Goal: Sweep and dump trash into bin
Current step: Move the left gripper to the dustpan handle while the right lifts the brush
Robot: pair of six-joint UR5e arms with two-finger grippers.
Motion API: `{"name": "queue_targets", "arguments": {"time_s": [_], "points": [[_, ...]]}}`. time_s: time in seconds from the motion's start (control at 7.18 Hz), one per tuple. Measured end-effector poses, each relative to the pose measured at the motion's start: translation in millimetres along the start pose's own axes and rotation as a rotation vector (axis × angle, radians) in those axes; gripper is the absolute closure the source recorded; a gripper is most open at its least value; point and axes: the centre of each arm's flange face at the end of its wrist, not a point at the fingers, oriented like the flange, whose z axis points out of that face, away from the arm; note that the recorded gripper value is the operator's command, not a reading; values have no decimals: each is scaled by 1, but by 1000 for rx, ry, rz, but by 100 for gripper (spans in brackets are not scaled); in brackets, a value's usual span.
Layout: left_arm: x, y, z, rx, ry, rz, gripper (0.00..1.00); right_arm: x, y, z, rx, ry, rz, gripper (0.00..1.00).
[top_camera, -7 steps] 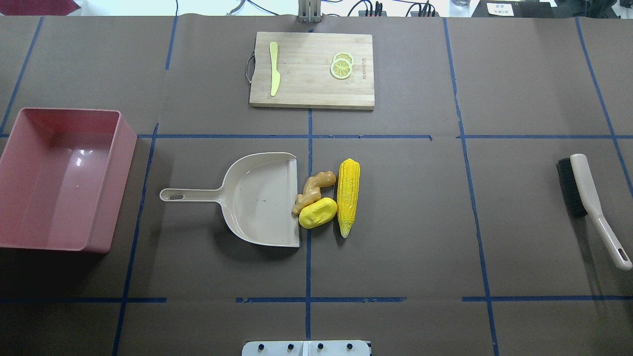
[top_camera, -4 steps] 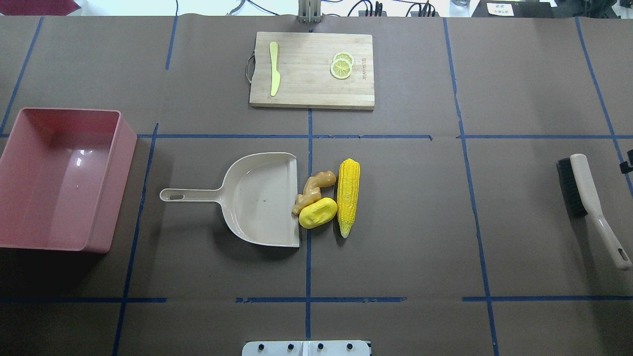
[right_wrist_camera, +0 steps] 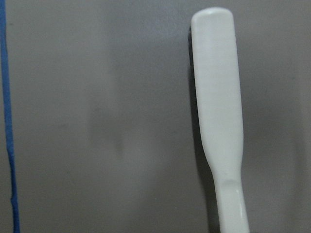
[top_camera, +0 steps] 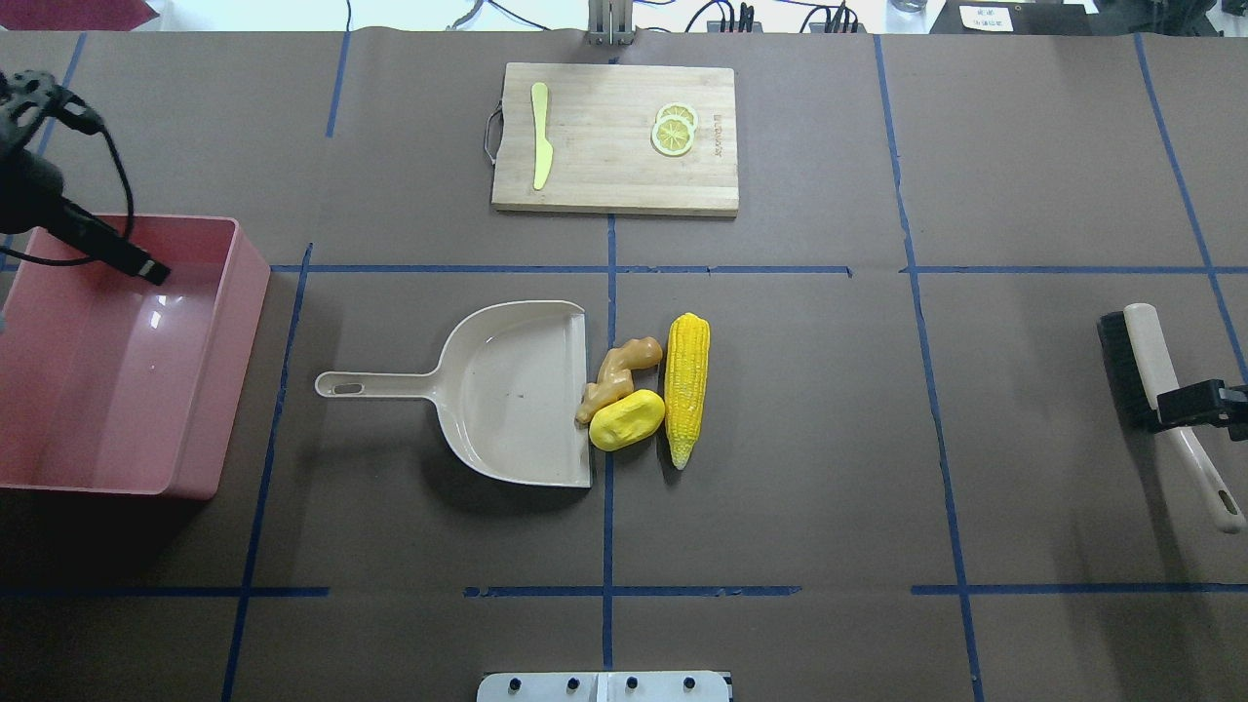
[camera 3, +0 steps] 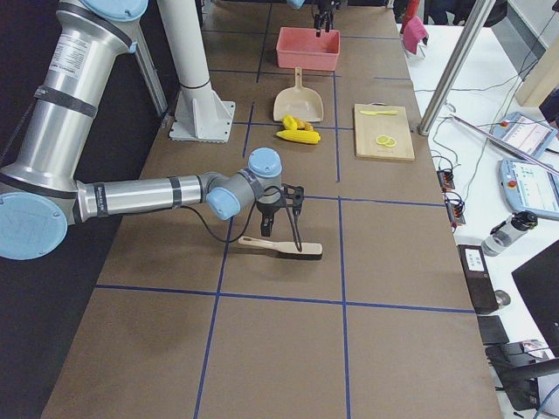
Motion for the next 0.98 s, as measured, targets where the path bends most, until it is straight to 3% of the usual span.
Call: {"name": "queue_targets", "arguments": {"time_s": [0.42, 0.98], "points": [[74, -49, 29, -4, 48, 123, 0, 18, 23, 26, -22, 89, -1, 4], [121, -70, 53, -8, 51, 202, 0, 18, 28, 51, -63, 108, -12, 15]]}}
